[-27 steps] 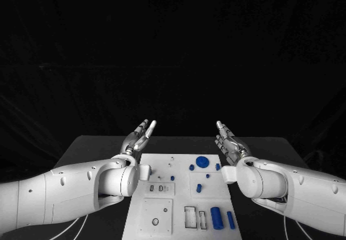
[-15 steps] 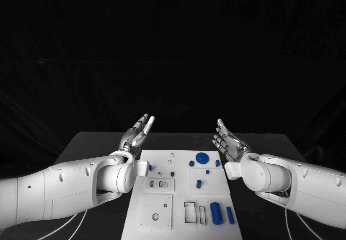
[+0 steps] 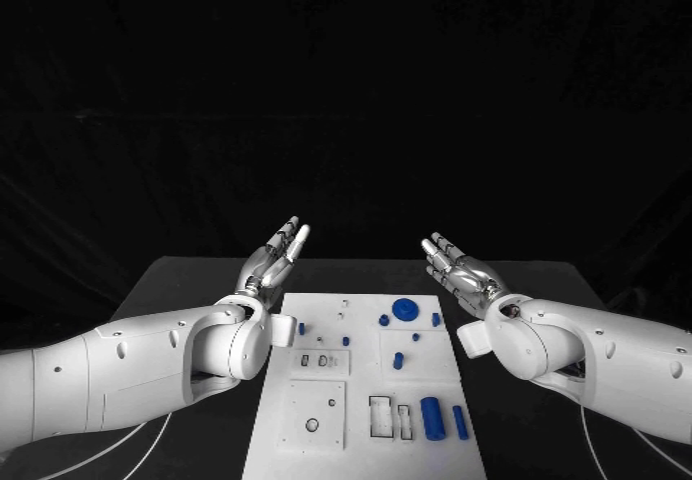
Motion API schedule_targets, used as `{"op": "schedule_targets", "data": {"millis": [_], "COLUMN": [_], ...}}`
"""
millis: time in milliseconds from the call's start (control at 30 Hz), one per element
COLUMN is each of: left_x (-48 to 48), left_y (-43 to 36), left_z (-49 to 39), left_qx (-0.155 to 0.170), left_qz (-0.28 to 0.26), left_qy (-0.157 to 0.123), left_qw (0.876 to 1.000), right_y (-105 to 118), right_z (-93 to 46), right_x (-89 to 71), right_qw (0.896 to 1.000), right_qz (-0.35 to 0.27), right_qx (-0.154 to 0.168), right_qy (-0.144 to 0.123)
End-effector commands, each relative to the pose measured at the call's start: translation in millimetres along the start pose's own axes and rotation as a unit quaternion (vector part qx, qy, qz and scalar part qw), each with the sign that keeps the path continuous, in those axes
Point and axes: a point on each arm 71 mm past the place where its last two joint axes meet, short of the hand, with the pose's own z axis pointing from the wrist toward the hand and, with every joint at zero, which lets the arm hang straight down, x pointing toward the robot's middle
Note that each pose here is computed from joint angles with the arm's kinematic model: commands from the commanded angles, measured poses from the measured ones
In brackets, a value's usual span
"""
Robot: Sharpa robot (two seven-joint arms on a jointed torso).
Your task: Assemble the parts on the task board
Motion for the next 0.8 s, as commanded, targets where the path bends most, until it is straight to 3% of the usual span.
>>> {"op": "schedule_targets", "data": {"millis": [33,267,367,533,700,733,767,800], "left_x": [2.1,-3.1,-8.2,-17.8,-28.2,-29.6,-32.2,-33.4], "left_y": [-3.4,-5.0,-6.4,-8.8,-13.2,-13.9,-15.1,-15.7], "left_z": [0.1,-0.8,-2.6,-6.8,-13.2,-14.1,-16.0,-17.0], "left_qx": [0.027,0.040,0.044,0.046,0.046,0.046,0.046,0.046], "left_qz": [0.012,0.034,0.040,0.045,0.042,0.041,0.039,0.038], "left_qy": [0.024,0.031,0.029,0.024,0.024,0.024,0.026,0.027], "left_qw": [0.999,0.998,0.998,0.998,0.998,0.998,0.998,0.998], "right_y": [4,11,21,43,75,80,89,93], "right_z": [0.8,3.8,6.6,11.2,13.6,13.6,13.2,12.9], "right_x": [-3.1,-10.7,-11.0,-7.0,4.7,7.0,11.7,14.1], "right_qw": [0.982,0.940,0.908,0.838,0.742,0.728,0.705,0.696], "right_qz": [-0.186,-0.339,-0.416,-0.538,-0.653,-0.667,-0.689,-0.697], "right_qx": [-0.024,-0.039,-0.056,-0.086,-0.145,-0.152,-0.161,-0.164], "right_qy": [0.007,0.004,0.013,0.029,0.043,0.045,0.050,0.053]}}
